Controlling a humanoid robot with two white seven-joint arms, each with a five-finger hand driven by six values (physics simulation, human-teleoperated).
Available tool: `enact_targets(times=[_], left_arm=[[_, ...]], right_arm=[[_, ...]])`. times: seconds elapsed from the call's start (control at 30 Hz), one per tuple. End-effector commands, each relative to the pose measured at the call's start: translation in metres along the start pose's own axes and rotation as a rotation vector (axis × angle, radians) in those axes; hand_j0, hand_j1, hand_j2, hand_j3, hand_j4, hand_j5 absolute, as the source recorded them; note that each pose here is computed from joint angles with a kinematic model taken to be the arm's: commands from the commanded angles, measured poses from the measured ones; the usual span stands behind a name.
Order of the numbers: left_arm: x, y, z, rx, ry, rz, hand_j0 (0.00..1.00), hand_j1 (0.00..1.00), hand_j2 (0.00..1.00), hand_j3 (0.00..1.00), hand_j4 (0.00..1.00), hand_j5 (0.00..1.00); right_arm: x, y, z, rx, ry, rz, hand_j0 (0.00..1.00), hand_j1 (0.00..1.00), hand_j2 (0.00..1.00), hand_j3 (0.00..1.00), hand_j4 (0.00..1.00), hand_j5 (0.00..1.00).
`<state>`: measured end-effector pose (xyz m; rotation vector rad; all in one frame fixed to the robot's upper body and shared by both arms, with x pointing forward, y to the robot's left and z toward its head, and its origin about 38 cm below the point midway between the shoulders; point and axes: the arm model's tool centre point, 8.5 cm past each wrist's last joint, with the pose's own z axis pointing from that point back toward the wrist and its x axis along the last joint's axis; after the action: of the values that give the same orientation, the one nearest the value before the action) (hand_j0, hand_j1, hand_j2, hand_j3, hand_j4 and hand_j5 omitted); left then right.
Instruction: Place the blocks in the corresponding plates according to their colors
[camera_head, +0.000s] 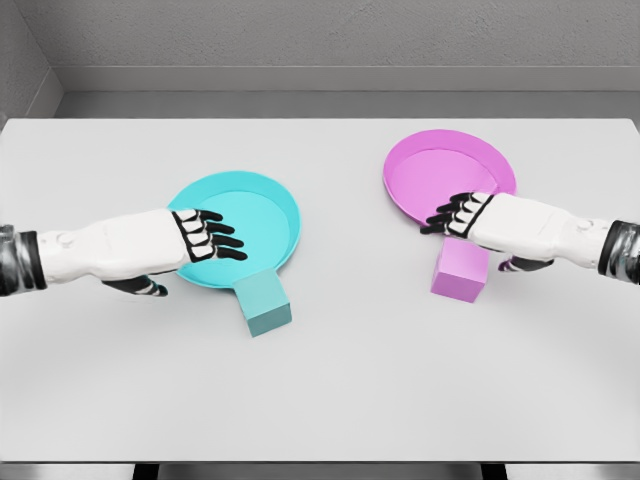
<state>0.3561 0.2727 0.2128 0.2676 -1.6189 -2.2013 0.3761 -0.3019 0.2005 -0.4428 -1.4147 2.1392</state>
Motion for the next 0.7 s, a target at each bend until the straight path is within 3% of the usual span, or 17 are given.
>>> enact_targets(times=[0.0,0.1,0.17,0.27,0.6,0.67], left_arm=[[0.007,-0.007,-0.017,-0.018,-0.039,0.021,1.00,1.00,1.00,1.00,1.00,1.00],[0.010,-0.006,-0.026,-0.042,-0.060,0.007,1.00,1.00,1.00,1.00,1.00,1.00],[0.017,-0.010,-0.043,-0.114,-0.099,-0.004,1.00,1.00,1.00,1.00,1.00,1.00],[0.026,-0.009,-0.061,-0.137,-0.145,-0.010,1.00,1.00,1.00,1.00,1.00,1.00],[0.039,-0.006,-0.086,-0.124,-0.206,-0.013,1.00,1.00,1.00,1.00,1.00,1.00],[0.039,-0.007,-0.086,-0.126,-0.208,-0.010,1.00,1.00,1.00,1.00,1.00,1.00]], right_arm=[[0.004,0.006,0.000,0.041,-0.016,0.006,1.00,1.00,1.00,1.00,1.00,1.00],[0.005,0.003,0.004,0.047,-0.016,0.025,1.00,1.00,1.00,1.00,1.00,1.00],[0.005,0.001,0.006,0.052,-0.015,0.034,1.00,1.00,1.00,1.00,1.00,1.00],[0.005,0.005,0.003,0.081,0.003,0.071,1.00,1.00,1.00,1.00,1.00,1.00],[0.016,0.027,-0.014,0.170,-0.011,0.126,1.00,1.00,1.00,1.00,1.00,1.00],[0.016,0.025,-0.015,0.169,-0.008,0.132,0.92,0.92,0.92,0.92,0.92,0.92]])
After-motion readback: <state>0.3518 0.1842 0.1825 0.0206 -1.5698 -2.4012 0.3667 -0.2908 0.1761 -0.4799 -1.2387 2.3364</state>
